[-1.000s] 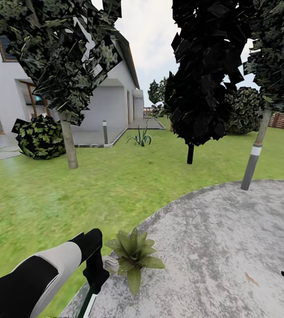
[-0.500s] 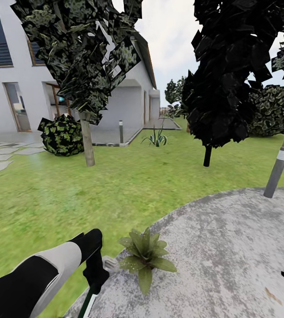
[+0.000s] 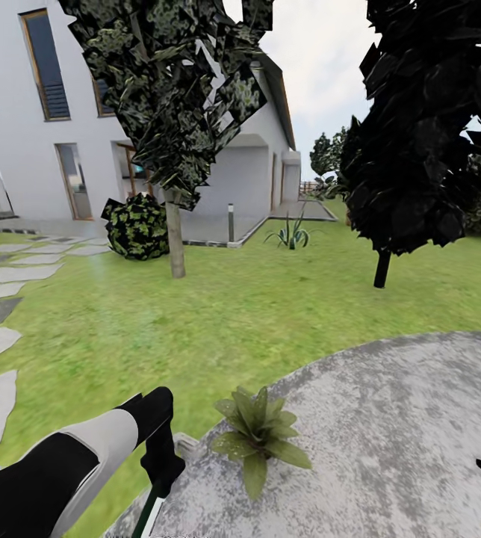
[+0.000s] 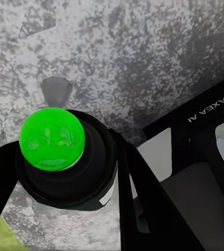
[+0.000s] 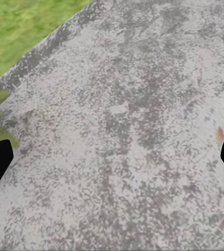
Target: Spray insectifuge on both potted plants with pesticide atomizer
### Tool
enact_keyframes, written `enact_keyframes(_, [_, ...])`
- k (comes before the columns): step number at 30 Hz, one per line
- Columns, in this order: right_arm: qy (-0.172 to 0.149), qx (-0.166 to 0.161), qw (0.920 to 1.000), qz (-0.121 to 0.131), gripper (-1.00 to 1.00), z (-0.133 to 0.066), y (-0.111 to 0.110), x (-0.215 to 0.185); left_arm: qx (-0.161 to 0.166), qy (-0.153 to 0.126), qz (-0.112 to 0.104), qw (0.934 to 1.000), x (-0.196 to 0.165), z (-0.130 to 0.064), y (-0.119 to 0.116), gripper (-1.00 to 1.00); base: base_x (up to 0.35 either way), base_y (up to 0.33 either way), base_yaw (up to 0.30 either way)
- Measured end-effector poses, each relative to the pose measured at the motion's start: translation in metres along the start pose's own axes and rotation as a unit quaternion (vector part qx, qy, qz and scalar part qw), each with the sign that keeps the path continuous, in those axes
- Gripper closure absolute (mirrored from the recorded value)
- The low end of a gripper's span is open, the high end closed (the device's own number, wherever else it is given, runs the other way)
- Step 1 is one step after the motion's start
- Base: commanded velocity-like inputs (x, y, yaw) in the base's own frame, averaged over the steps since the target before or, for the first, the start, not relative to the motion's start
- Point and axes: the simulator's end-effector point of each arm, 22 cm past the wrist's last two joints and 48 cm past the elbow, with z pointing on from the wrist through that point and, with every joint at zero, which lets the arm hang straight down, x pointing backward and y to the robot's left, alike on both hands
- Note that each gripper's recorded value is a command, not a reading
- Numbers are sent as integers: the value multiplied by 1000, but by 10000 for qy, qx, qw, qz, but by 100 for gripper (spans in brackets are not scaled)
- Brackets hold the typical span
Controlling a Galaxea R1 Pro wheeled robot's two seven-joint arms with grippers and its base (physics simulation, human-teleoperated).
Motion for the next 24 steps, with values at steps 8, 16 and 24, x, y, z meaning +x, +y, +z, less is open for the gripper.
enact_keyframes(8, [1, 4, 10000, -5, -100, 0, 0, 0, -1, 1, -1, 10000, 0, 0, 0, 100, 0, -302, 210])
enact_keyframes(16, [-3, 3, 10000, -4, -100, 0, 0, 0, -2, 1, 1, 10000, 0, 0, 0, 100, 0, -20, 15])
enact_keyframes(24, [-3, 6, 10000, -2, -100, 0, 0, 0, -2, 4, -2, 10000, 0, 0, 0, 100, 2, -47, 207])
